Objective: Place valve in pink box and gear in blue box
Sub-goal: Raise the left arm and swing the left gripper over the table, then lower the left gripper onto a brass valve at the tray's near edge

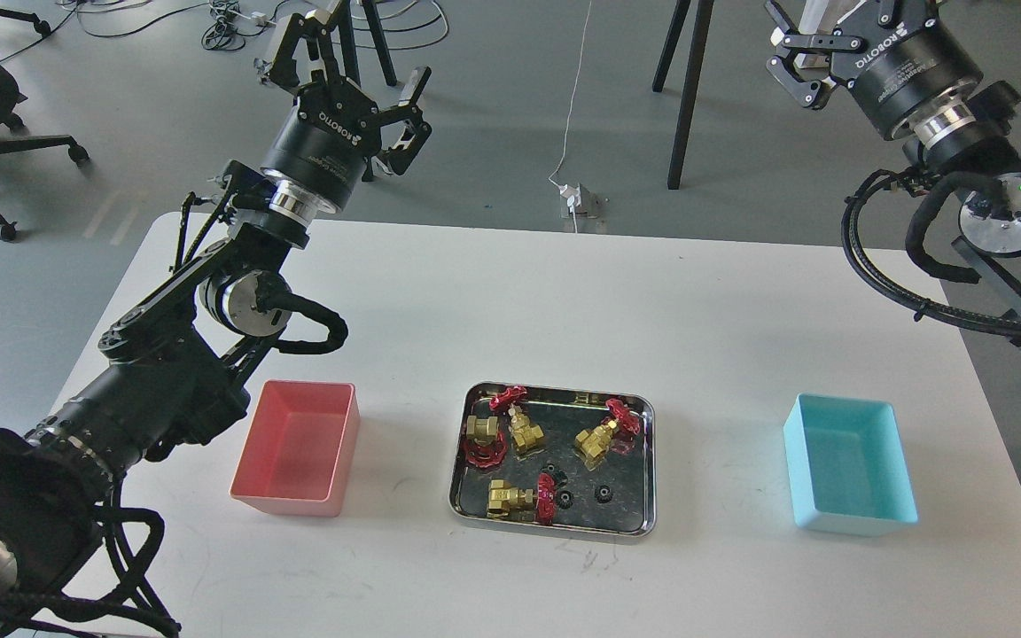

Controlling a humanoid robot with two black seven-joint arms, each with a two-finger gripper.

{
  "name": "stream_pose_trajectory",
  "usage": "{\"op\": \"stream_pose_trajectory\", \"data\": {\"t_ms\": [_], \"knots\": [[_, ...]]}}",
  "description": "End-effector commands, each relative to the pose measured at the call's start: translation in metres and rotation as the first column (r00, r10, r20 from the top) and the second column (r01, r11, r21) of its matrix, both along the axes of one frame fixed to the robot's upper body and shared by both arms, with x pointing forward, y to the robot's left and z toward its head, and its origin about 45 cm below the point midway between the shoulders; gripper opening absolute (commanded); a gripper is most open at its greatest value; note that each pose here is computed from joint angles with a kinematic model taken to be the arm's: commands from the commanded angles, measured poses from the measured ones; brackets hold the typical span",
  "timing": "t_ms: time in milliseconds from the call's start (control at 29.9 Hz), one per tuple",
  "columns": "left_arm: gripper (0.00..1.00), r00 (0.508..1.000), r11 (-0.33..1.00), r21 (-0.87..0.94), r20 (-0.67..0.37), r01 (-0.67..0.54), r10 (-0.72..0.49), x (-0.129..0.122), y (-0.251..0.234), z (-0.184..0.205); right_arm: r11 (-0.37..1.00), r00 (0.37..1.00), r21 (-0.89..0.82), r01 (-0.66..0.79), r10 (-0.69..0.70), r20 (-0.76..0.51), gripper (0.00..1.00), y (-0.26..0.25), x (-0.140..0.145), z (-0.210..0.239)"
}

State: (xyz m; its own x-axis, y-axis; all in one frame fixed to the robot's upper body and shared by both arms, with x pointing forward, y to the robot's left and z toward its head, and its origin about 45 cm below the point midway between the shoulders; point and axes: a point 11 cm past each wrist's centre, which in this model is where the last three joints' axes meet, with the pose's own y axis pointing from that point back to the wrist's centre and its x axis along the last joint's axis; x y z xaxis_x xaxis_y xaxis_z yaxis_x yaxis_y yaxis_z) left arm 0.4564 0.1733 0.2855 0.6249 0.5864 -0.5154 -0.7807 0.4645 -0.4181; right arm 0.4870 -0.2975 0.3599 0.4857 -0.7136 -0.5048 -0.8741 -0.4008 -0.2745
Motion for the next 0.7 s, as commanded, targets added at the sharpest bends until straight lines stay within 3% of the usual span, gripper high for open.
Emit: {"op": "stream_pose_trajectory", "data": {"t_ms": [0, 134, 301, 468, 668], "knots": [[1.00, 0.989, 0.994, -0.007, 0.105, 0.110, -0.109, -0.018, -0.023, 0.036, 1.000, 1.000, -0.014, 0.025, -0.025, 0.002, 1.00, -0.002, 0.003, 0.007], [1.00, 0.937, 0.947, 0.277, 0.259, 0.161, -0.235, -0.036, -0.018, 0.075, 0.995, 0.996, -0.036, 0.088, -0.088, -0.019, 1.00, -0.013, 0.005, 0.006], [1.00, 0.822, 0.687, 0.691, 0.242, 0.227, -0.516, -0.063, -0.038, 0.088, 0.993, 0.994, -0.042, 0.106, -0.107, -0.032, 1.00, -0.016, 0.006, 0.003], [0.99, 0.656, 0.178, 0.984, 0.114, 0.032, -0.746, -0.087, -0.055, 0.080, 0.994, 0.994, -0.042, 0.105, -0.107, -0.034, 1.00, -0.016, 0.005, 0.002], [0.99, 0.433, -0.303, 0.924, -0.180, -0.234, -0.883, -0.111, -0.065, 0.025, 0.993, 0.993, -0.043, 0.107, -0.109, -0.043, 1.00, -0.017, 0.004, -0.003]]}}
